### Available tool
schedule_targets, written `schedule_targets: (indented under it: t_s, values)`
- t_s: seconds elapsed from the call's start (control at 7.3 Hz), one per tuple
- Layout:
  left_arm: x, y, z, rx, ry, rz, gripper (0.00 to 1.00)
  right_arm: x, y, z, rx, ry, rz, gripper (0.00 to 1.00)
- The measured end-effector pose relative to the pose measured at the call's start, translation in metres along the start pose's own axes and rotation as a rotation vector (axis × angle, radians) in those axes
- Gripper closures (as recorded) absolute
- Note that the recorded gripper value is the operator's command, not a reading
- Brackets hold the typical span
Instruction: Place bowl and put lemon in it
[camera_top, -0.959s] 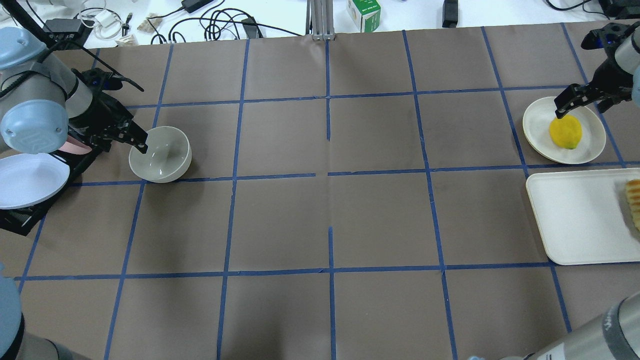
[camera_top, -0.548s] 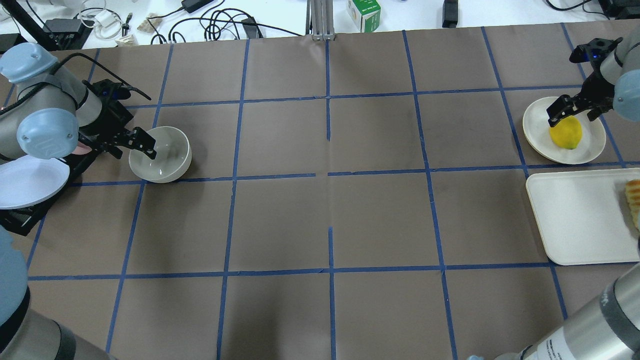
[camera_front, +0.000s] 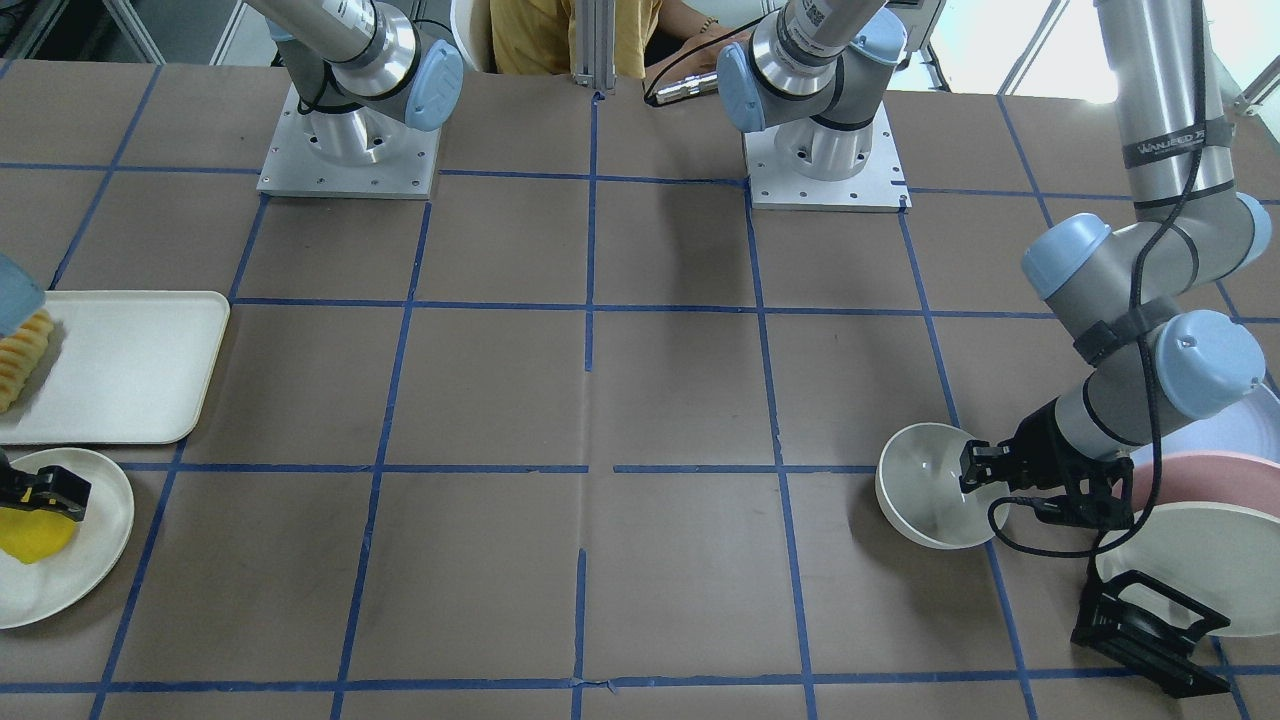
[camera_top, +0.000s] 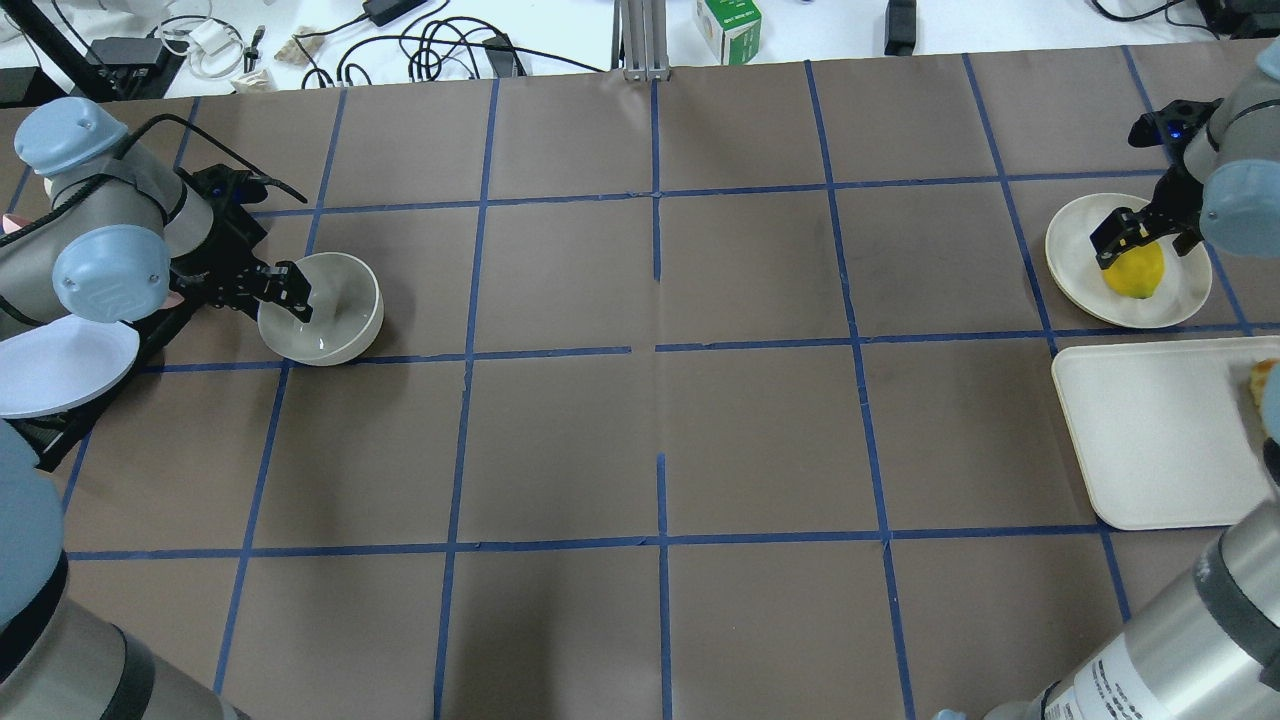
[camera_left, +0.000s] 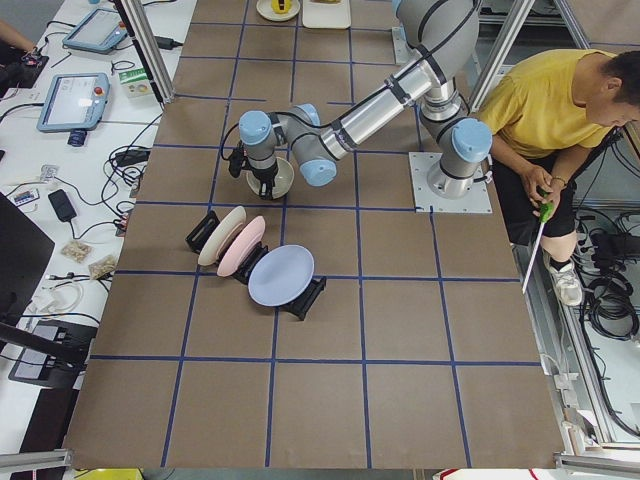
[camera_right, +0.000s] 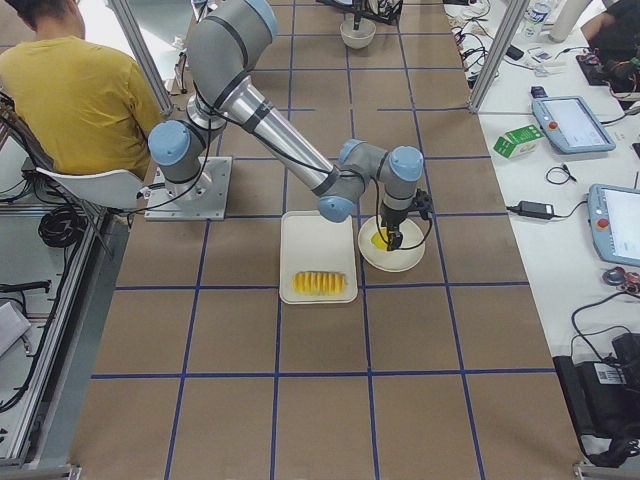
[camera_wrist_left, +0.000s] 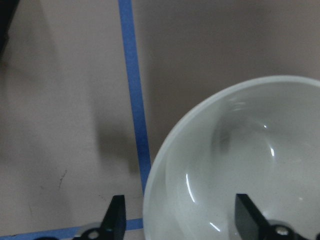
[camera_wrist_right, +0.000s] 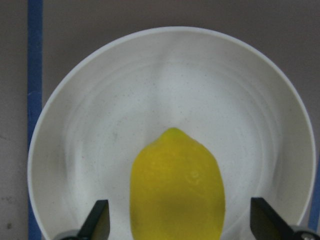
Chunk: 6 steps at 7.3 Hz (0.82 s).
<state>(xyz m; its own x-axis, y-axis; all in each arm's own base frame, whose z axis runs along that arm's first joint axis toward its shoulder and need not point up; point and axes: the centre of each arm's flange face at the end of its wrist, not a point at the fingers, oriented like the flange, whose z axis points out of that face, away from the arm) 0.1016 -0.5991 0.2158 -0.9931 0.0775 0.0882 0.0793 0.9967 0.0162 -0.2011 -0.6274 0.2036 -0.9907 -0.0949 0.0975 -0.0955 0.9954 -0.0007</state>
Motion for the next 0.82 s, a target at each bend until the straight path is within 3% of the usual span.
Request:
schedule_targets:
  t_s: [0.41,0.82]
  values:
    - [-0.001,0.000,-0.006,-0.003,-0.009,-0.031,1.00,-0.002,0.007,-0.015,-0.045,-0.026,0.012,1.00]
    - [0.026,0.003,-0.026,-0.029,0.002,-0.074,1.00,-0.037,0.023,-0.091,-0.098,-0.071,0.105,1.00]
